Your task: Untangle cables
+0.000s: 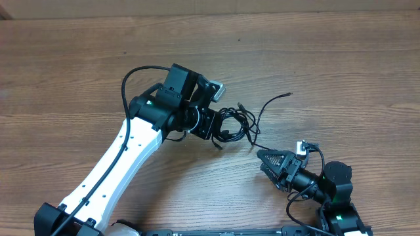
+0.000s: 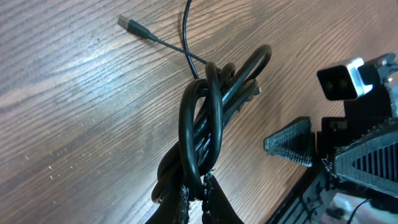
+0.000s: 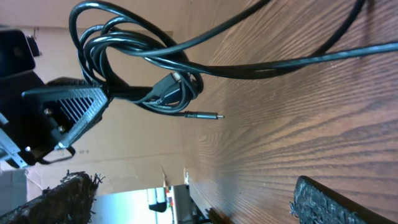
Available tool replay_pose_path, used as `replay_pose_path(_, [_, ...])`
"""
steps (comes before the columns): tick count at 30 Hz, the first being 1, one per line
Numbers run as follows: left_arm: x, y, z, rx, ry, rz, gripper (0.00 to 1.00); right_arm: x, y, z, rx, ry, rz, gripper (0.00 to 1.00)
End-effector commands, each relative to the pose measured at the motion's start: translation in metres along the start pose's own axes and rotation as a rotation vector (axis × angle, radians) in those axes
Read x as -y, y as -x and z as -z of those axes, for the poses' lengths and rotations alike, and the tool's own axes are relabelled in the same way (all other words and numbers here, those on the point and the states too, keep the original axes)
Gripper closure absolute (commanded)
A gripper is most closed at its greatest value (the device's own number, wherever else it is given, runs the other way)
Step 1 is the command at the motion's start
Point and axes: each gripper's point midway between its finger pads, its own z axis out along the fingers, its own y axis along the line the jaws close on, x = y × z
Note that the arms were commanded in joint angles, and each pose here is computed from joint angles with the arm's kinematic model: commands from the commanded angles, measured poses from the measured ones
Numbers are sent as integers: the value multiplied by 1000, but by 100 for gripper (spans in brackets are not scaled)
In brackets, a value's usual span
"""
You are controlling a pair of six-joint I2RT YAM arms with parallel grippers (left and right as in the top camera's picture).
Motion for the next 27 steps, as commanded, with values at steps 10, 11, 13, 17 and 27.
replay_pose_path(10, [21,14,3,29,-104,239,96,-5,13,0,73,17,61,9])
replay_pose_path(11, [22,15,2,29,-109,311,96,-4,15,0,84,14,15,9])
replay_pose_path(13, [25,17,2,30,-122,358,96,-3,17,0,98,12,-28,9])
replay_pose_path(17, [40,17,-2,26,-156,330,96,-2,24,1,137,5,-87,9])
replay_pose_path(27, [69,9,-11,-8,-187,260,96,4,39,4,232,-20,-94,21])
